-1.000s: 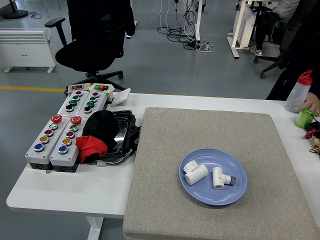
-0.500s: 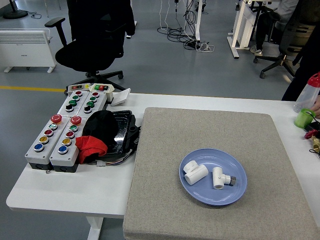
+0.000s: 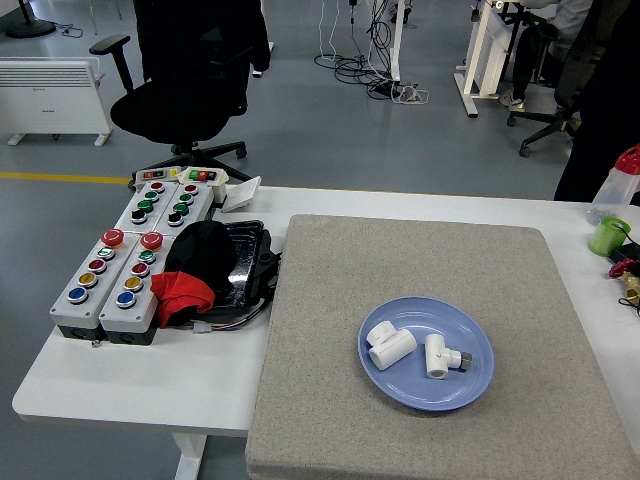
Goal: Pick pipe place plate twice
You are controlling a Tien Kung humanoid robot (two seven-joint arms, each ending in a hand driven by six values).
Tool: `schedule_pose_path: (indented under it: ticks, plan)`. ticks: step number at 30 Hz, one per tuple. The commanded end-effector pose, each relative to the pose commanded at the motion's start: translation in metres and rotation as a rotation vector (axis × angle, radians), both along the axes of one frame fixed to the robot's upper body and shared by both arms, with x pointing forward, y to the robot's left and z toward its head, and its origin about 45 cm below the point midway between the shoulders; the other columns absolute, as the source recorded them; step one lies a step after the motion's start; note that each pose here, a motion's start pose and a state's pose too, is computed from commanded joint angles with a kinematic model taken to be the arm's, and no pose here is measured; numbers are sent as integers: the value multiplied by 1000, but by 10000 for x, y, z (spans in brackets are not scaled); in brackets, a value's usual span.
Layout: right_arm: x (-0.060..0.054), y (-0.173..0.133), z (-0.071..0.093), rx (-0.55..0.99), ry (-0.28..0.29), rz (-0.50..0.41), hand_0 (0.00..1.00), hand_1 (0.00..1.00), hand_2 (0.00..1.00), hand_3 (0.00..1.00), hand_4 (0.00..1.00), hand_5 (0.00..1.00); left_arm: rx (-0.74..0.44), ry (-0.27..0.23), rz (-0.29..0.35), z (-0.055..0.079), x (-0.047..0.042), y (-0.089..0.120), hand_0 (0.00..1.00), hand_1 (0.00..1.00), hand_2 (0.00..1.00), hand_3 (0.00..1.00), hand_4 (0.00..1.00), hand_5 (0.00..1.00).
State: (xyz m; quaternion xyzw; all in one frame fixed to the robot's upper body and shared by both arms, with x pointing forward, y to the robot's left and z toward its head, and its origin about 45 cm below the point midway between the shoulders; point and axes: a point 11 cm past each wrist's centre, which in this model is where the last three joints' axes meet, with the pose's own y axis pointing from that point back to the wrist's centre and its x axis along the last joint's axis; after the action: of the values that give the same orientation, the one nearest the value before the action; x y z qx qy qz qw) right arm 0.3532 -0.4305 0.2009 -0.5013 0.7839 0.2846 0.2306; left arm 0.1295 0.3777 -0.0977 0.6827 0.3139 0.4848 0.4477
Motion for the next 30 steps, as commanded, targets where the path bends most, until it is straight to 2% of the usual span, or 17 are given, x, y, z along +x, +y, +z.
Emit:
schedule_pose_path:
  ticks: [11, 21, 28, 29, 30]
  plan:
    - [16, 22, 11, 14, -8, 1, 882, 834, 906, 851, 600, 737, -3, -16, 3, 9, 50, -7, 664, 637, 658, 604, 458, 998]
    - [15, 71, -35, 25, -3, 10, 878, 832, 906, 846, 599, 739, -1, -27, 2, 7, 58, -2, 663, 636, 657, 604, 458, 998]
    - [15, 105, -61, 41, -21, 28, 870, 825, 897, 844, 598, 738, 3, -32, 2, 10, 62, 16, 663, 636, 656, 603, 457, 998]
    - [13, 109, -66, 41, -22, 30, 835, 786, 849, 805, 597, 740, 4, -32, 2, 11, 62, 18, 663, 637, 656, 602, 456, 998]
    - [7, 112, -71, 42, -34, 23, 835, 786, 849, 805, 597, 740, 4, -33, 4, 11, 59, 23, 663, 637, 656, 602, 456, 998]
